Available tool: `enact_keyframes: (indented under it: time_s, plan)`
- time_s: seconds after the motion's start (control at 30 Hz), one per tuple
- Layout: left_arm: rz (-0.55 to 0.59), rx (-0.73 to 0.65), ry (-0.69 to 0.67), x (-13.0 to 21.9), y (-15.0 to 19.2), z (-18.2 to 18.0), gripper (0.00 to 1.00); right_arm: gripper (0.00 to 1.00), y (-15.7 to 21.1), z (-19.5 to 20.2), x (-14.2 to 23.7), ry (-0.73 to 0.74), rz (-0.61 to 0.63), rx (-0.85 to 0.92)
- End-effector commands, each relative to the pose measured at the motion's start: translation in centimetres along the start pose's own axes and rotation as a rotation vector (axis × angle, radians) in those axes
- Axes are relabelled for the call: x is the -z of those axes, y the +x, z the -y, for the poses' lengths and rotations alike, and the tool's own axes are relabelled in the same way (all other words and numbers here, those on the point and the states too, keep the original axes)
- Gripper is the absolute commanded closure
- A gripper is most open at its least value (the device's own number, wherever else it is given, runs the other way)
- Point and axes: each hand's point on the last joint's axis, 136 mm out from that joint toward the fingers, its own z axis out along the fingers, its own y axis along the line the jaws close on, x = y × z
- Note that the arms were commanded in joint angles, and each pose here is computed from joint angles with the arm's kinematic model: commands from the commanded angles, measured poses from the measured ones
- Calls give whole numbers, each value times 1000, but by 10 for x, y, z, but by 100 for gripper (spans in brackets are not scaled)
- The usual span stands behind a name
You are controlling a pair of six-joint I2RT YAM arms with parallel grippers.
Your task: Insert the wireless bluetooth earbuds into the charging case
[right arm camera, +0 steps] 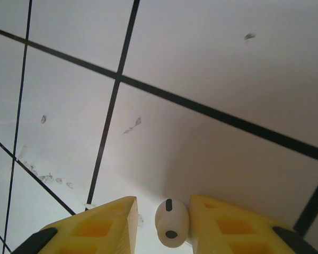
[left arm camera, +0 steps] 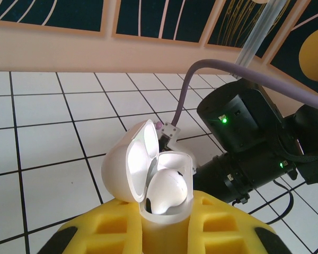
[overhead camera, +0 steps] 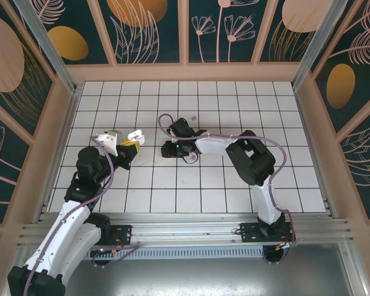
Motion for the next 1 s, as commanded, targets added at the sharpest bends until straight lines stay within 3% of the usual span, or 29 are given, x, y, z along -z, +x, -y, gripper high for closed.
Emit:
enact_keyframes:
  time_s: [0.0, 0.43, 0.63, 0.73, 0.97]
  plan:
    - [15, 6, -10, 2, -3, -2, 100, 68, 1, -20, 6, -5, 12, 56]
    - [21, 7, -21, 8, -2, -2, 100, 68, 32, -74, 16, -27, 8, 135]
    - [33, 1, -36, 13, -4, -3, 100, 68, 41, -109, 40, -180, 18, 145]
    - [41, -3, -49, 15, -6, -4, 100, 68, 48, -108, 44, -205, 8, 135]
    - [47, -3, -62, 19, -8, -5, 100, 68, 38, -78, 44, -79, 20, 113]
